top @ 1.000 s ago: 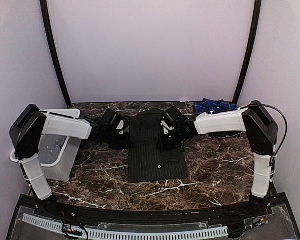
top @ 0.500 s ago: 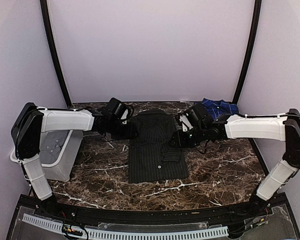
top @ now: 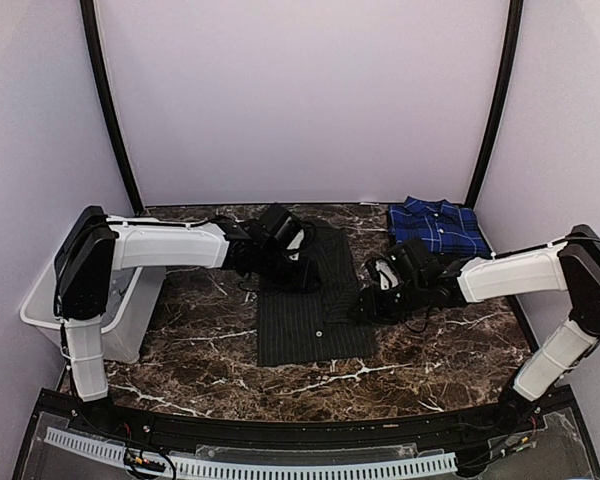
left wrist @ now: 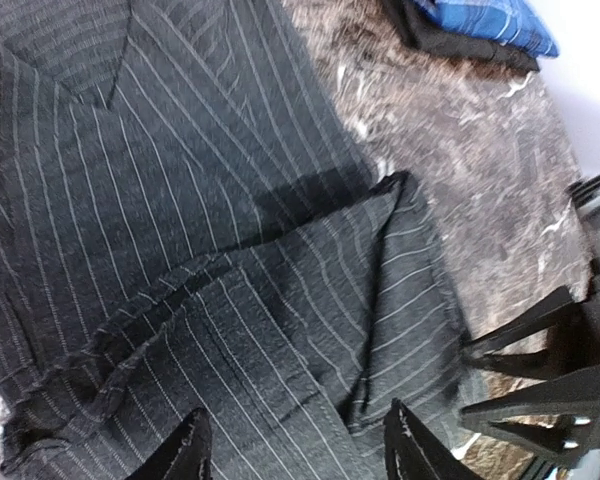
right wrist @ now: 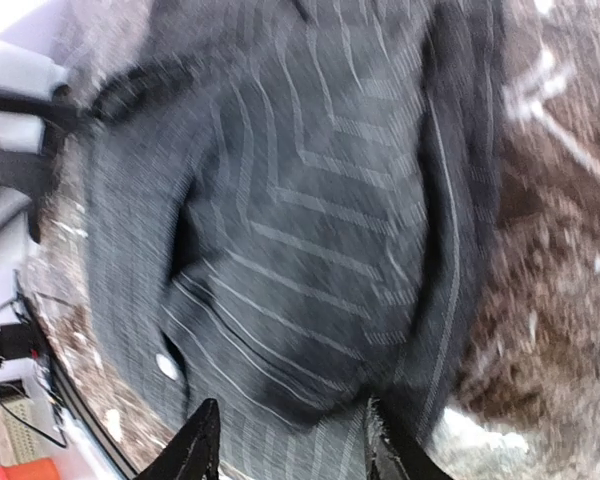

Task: Fold and stack the long sleeve shirts
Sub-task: Adjust the 2/3-rectangle-folded shirt at the center of the board.

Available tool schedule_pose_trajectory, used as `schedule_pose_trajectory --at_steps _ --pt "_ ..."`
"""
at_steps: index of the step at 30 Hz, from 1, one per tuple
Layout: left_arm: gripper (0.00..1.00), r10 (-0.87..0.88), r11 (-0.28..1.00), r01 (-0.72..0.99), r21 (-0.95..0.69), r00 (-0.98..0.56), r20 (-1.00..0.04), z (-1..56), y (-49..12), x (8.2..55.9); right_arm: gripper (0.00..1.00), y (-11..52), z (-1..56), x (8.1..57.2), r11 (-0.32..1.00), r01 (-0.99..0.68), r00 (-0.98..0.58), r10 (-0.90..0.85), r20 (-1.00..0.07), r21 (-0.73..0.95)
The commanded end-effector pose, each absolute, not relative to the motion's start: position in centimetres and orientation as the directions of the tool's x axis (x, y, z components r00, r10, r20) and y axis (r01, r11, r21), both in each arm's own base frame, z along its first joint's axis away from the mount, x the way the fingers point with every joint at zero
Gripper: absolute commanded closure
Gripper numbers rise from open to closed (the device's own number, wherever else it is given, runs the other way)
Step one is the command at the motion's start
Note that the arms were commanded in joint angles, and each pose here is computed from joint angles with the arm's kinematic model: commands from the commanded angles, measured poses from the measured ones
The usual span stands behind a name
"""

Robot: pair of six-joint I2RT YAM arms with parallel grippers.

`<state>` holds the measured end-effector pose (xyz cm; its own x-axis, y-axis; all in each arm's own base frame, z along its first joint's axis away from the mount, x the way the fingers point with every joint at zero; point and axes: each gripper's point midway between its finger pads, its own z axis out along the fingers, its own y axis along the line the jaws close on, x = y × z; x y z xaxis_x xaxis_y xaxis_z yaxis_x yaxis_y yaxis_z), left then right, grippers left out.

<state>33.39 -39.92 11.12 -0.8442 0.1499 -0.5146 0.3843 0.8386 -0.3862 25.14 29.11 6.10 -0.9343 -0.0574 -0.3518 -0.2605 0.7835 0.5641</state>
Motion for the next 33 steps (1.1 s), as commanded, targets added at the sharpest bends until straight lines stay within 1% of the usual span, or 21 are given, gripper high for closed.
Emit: schedule_pose_trajectory --at_steps 1,9,14,16,20,22,26,30,33 --pt "0.42 0.185 0.852 0.373 -0.367 -0.871 -0.456 9.2 -40.7 32.6 0.56 30.9 7.7 26.5 0.707 -0.286 -0.919 -0.012 -0.394 0.647" --pt "0.41 0.232 0.888 0.366 -0.28 -0.88 -0.415 5.9 -40.9 32.7 0.61 30.5 7.1 26.6 0.712 -0.268 -0.925 -0.001 -0.381 0.649" --pt "0.41 0.235 0.907 0.357 -0.222 -0.868 -0.437 5.9 -40.7 33.8 0.61 29.8 6.9 26.3 0.729 -0.258 -0.926 0.002 -0.378 0.635" --pt "0.43 0.24 0.912 0.357 -0.203 -0.864 -0.442 5.9 -40.6 34.1 0.6 29.5 6.8 26.0 0.732 -0.254 -0.926 0.003 -0.376 0.632" --pt "0.52 0.252 0.913 0.363 -0.184 -0.86 -0.444 5.6 -40.7 34.4 0.6 29.1 6.5 25.5 0.733 -0.243 -0.93 0.01 -0.367 0.636" --pt "0.61 0.256 0.913 0.366 -0.182 -0.859 -0.443 5.5 -40.7 34.5 0.59 29.0 6.4 25.4 0.732 -0.24 -0.931 0.013 -0.365 0.637" --pt "0.72 0.26 0.91 0.372 -0.184 -0.857 -0.445 5.6 -40.9 34.5 0.59 29.1 6.3 25.5 0.728 -0.236 -0.931 0.02 -0.364 0.643" --pt "0.79 0.259 0.91 0.372 -0.181 -0.854 -0.452 6.2 -41.0 34.7 0.59 29.5 6.0 25.7 0.724 -0.234 -0.934 0.02 -0.358 0.649" --pt "0.82 0.249 0.912 0.367 -0.183 -0.85 -0.463 6.8 -41.0 34.9 0.6 29.9 6.2 26.0 0.715 -0.235 -0.932 0.026 -0.361 0.658"
